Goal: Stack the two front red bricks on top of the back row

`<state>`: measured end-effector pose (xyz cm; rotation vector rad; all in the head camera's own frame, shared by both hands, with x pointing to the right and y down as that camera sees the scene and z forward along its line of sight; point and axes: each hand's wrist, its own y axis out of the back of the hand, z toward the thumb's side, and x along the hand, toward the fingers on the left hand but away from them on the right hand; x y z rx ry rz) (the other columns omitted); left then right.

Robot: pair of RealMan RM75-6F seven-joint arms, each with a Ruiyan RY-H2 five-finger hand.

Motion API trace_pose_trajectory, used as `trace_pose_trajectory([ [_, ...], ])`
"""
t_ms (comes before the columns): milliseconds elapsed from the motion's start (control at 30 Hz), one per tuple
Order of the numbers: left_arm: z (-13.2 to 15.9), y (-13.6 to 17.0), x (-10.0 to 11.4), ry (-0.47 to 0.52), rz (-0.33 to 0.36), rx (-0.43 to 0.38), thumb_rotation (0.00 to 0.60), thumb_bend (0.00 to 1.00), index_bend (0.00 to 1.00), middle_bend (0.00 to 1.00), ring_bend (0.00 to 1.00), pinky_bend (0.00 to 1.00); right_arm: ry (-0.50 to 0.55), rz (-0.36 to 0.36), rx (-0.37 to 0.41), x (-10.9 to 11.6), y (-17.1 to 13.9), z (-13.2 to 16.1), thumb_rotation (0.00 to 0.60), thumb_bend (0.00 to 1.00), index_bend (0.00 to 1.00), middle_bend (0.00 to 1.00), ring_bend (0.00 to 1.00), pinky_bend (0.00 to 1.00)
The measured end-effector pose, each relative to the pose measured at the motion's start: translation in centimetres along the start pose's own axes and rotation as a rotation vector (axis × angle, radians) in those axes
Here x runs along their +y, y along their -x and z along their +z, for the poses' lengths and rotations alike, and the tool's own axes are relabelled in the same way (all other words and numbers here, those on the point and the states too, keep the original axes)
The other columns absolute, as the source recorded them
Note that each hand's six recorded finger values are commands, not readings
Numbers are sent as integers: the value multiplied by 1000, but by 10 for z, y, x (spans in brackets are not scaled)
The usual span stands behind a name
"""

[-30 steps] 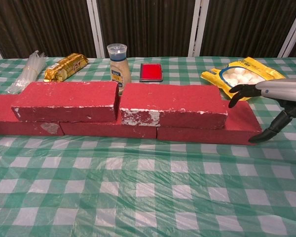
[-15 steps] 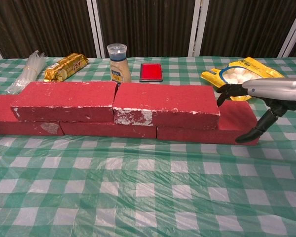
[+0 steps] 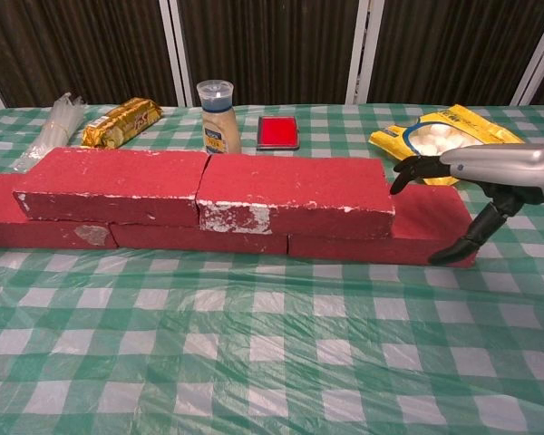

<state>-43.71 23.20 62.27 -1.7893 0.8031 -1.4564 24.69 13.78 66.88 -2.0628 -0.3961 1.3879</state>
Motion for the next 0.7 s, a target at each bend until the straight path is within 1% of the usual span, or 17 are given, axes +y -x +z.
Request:
trace_pose_trajectory([
  [100,0,2,2,-3,11,0,600,330,0,0,0,25,-1,-29,-18,3,-11,-8,438,36,84,0,0,0],
  [167,0,3,4,-6,23,-3,600,340,0,0,0,26,-7,-73,-28,7,-21,-12,458,38,23,0,0,0],
  [200,1,4,6,-9,32,-6,600,354,0,0,0,25,-10,-98,-32,9,-27,-14,474,38,11,0,0,0],
  [333,4,8,12,-30,68,-12,600,389,0,0,0,24,-26,-235,-72,12,-59,-28,540,51,0,0,0,0],
  [367,5,9,12,-36,75,-15,600,390,0,0,0,24,-29,-283,-96,12,-71,-33,546,57,0,0,0,0],
  [433,9,10,13,-49,88,-21,600,389,0,0,0,23,-31,-358,-141,9,-92,-43,552,67,0,0,0,0],
  [467,10,11,13,-56,90,-22,600,389,0,0,0,24,-31,-403,-179,4,-108,-51,554,74,0,0,0,0],
  [500,11,12,12,-64,93,-22,600,389,0,0,0,24,-33,-431,-211,0,-120,-58,554,80,0,0,0,0],
  [567,13,13,11,-76,96,-20,600,390,0,0,0,24,-41,-471,-265,-9,-144,-69,555,83,0,0,0,0],
  [633,14,14,11,-85,97,-13,600,389,0,0,0,24,-42,-488,-264,-13,-155,-69,554,83,0,0,0,0],
  [700,15,14,10,-88,97,-7,600,389,0,0,0,24,-42,-483,-247,-16,-158,-68,554,83,0,0,0,0],
])
